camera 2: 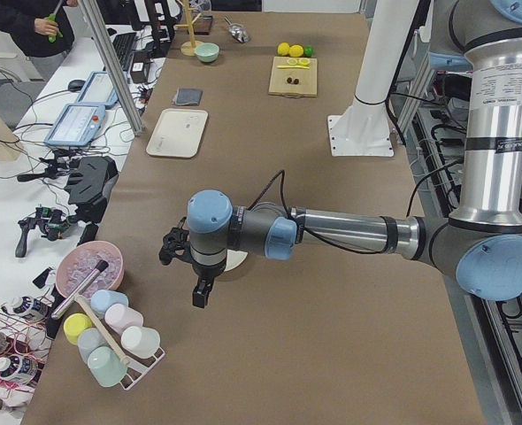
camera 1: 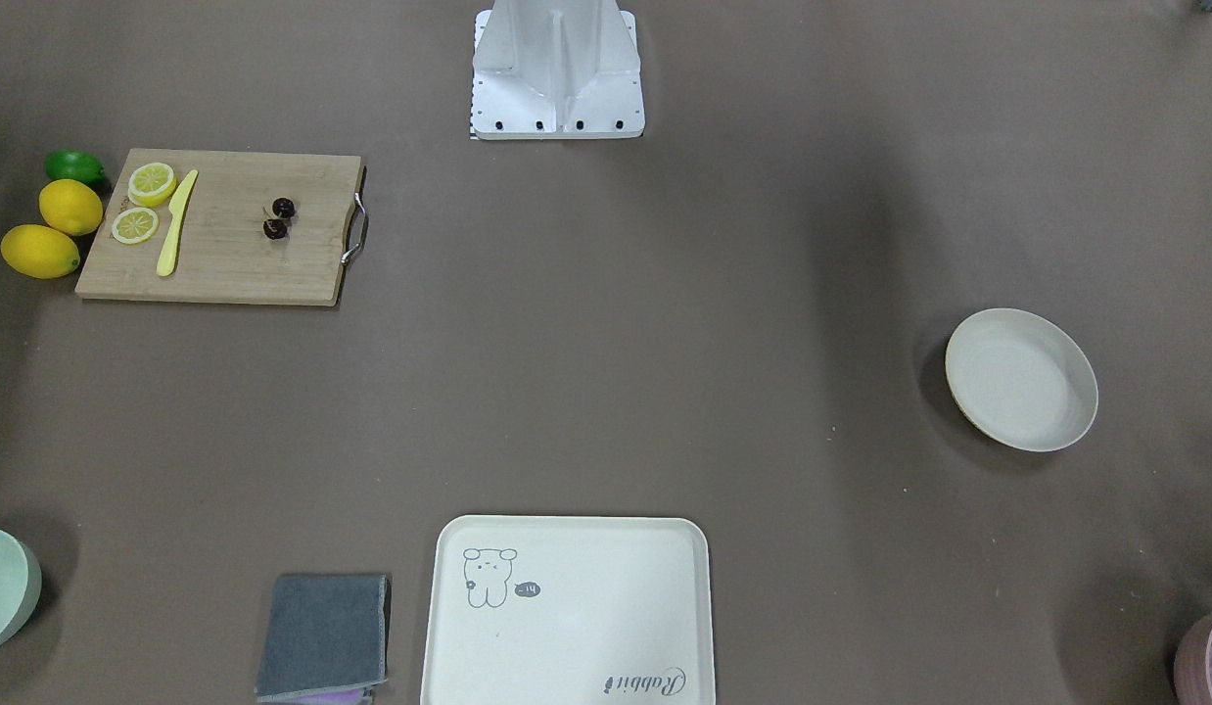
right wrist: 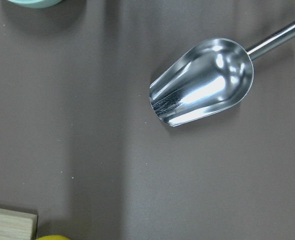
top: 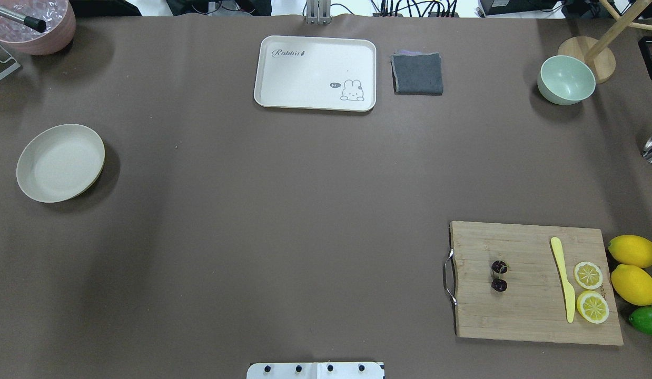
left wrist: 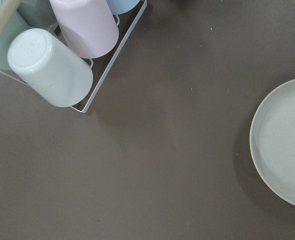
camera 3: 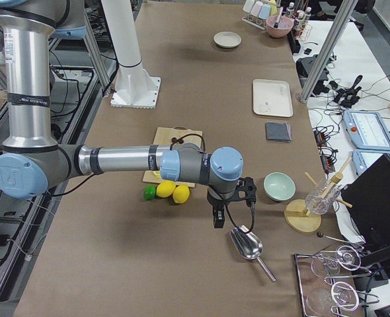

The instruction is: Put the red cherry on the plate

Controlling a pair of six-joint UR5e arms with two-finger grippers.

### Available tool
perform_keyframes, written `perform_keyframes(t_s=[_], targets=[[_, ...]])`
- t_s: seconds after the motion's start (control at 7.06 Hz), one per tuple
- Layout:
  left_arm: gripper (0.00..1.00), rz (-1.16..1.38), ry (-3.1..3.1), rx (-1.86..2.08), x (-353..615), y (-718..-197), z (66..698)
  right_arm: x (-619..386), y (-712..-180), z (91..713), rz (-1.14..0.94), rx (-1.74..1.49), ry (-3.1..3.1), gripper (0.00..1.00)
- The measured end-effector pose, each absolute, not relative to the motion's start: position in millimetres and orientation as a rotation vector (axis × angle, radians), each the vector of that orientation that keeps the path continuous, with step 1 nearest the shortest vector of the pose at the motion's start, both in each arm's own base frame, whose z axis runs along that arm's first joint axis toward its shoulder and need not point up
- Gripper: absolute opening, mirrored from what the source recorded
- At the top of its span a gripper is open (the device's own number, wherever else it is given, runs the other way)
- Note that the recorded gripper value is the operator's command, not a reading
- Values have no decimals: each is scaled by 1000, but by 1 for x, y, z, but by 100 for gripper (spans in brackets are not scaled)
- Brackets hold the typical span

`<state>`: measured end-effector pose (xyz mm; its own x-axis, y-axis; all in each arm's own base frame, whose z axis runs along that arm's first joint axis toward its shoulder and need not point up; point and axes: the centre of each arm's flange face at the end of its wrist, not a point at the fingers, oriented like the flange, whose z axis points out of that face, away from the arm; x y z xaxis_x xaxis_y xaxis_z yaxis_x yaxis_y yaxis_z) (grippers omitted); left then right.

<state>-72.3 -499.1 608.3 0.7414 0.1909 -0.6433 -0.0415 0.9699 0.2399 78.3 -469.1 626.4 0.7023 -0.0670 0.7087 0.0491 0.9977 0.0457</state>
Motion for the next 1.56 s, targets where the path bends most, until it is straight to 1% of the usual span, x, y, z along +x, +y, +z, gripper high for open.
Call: perform_keyframes(t_s=[0.57,1.56], targets=[[98,107,727,204,-80,-489,617,78,-470,625,-65,26,-790,100],[98,102,730,192,-79,-487,623,78,-472,624,-65,28,-790,100]])
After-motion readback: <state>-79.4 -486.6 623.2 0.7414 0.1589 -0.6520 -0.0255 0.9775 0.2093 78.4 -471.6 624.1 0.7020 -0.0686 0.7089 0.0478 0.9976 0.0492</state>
